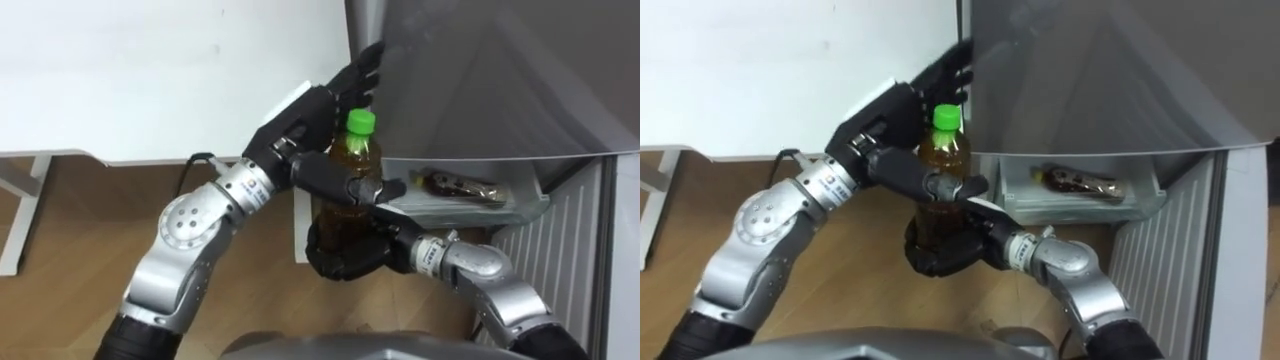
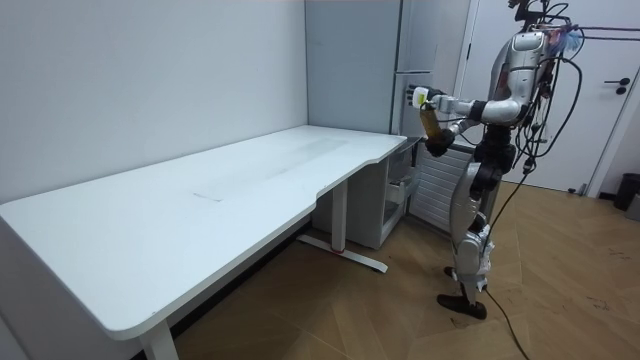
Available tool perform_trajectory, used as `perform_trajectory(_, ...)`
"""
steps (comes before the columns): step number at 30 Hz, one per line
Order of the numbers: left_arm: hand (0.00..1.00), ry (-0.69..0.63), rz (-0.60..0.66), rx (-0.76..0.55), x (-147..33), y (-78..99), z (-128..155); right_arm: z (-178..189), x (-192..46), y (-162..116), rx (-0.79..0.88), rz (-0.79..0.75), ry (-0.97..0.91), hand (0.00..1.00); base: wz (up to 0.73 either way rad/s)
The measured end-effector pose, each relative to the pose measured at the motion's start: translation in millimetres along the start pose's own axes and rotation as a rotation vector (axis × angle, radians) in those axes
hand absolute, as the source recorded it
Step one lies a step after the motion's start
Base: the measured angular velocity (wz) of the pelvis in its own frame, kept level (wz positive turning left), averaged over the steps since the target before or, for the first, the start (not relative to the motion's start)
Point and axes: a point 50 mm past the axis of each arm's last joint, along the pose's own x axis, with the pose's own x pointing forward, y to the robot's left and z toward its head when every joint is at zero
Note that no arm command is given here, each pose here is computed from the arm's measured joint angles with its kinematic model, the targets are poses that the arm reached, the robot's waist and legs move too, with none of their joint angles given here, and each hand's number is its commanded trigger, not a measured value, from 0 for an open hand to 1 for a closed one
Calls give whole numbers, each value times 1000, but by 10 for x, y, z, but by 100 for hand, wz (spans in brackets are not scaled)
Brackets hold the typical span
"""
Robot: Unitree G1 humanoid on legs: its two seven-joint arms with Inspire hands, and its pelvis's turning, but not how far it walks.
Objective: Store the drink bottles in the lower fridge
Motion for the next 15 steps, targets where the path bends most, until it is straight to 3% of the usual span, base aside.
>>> perform_trajectory(6, 0, -97, 67, 64, -37, 111, 239, -150, -102, -40, 8, -44, 54, 100, -6)
perform_trajectory(15, 0, -213, 354, 161, -235, 450, 512, -239, -242, -129, 52, -123, 57, 100, 1)
